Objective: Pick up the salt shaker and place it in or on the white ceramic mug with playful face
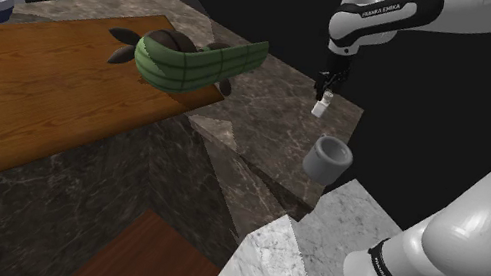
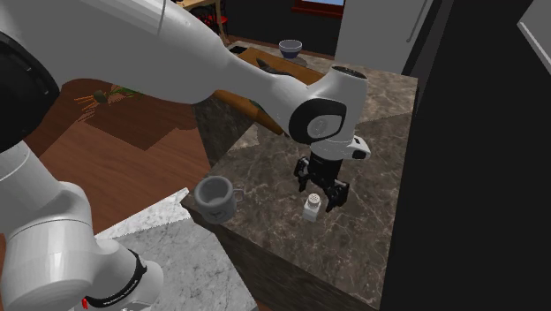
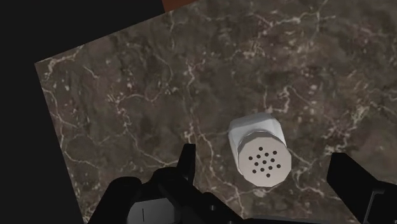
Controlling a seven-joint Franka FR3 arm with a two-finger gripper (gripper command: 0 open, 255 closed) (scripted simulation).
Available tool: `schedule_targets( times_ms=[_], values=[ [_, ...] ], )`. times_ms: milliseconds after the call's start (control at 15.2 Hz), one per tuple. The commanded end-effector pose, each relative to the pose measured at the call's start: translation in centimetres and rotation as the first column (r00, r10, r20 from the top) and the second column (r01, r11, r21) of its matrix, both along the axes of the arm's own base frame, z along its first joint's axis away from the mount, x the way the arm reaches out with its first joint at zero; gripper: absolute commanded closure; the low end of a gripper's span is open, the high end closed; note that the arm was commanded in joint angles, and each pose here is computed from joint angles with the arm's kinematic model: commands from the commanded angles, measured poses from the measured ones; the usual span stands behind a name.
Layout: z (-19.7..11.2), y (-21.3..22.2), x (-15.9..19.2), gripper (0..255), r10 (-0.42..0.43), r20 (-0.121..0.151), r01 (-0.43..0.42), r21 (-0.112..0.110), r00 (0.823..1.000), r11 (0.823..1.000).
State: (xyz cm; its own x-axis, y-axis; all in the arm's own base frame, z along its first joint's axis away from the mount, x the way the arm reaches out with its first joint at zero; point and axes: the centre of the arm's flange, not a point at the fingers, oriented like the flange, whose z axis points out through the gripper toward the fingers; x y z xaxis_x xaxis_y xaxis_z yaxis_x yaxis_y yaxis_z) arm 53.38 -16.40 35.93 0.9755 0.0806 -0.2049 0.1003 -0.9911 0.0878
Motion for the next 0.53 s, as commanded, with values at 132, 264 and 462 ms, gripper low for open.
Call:
schedule_targets(
  times_ms=[132, 264, 462],
  values=[
    [0.00, 0.00, 0.00, 255, 0.000, 0.000, 0.000, 0.000, 1.000, 1.000],
    [-0.01, 0.00, 0.00, 255, 0.000, 0.000, 0.000, 0.000, 1.000, 1.000],
    [0.00, 0.00, -0.01, 255, 0.000, 0.000, 0.000, 0.000, 1.000, 1.000]
  ],
)
